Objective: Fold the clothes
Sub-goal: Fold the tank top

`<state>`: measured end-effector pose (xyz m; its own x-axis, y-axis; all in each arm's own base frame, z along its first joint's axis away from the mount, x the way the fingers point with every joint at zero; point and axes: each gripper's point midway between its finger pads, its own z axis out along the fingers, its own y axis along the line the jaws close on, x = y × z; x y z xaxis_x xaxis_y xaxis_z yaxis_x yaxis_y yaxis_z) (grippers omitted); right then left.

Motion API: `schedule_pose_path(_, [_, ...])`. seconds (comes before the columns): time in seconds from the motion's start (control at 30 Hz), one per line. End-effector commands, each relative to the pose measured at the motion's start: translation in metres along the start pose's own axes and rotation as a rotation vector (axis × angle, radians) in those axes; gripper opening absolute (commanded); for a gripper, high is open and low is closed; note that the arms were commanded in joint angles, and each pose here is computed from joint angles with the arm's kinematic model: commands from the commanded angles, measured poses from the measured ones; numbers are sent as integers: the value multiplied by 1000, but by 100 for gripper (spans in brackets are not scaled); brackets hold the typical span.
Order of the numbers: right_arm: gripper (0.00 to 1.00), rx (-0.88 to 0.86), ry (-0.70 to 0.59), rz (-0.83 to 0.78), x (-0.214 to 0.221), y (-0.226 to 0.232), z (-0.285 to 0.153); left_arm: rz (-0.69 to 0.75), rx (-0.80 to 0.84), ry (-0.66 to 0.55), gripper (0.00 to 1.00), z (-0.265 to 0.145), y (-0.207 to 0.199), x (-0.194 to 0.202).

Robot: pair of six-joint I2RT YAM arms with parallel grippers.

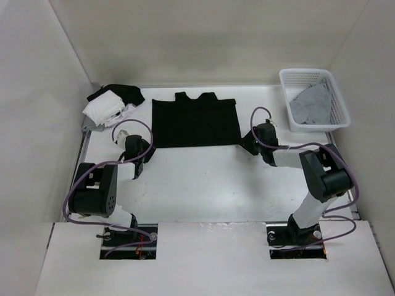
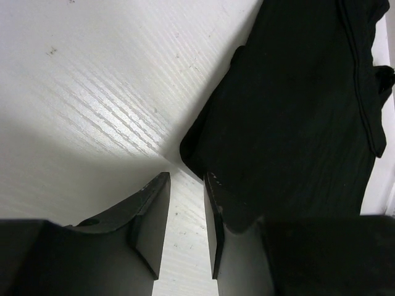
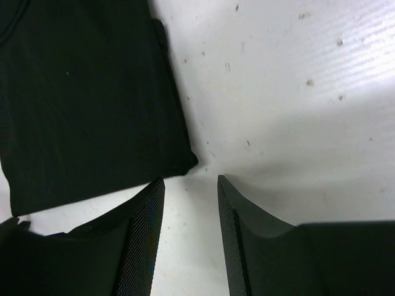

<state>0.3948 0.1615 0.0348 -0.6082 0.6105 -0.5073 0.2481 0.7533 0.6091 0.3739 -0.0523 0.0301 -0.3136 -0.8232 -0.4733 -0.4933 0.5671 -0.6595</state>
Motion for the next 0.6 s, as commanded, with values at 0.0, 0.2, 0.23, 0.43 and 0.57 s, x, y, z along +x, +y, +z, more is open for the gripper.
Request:
schedule_pose_path(0.0, [45, -38, -64, 47, -18, 13, 9, -18, 30, -54, 26, 4, -14, -13])
schedule_pose_path(0.2, [35, -41, -61, 72, -19, 12, 16, -16, 8, -59, 21, 12, -7, -10])
schedule_pose_path(0.23, [32, -40, -62, 77, -19, 12, 17, -19, 9, -60, 21, 13, -7, -10])
schedule_pose_path(0.43, [26, -44, -59, 84, -19, 13, 19, -45, 27, -72, 27, 18, -9, -12])
schedule_pose_path(0.57, [28, -52, -65, 91, -20, 13, 21, -48, 20, -68, 26, 20, -7, -11])
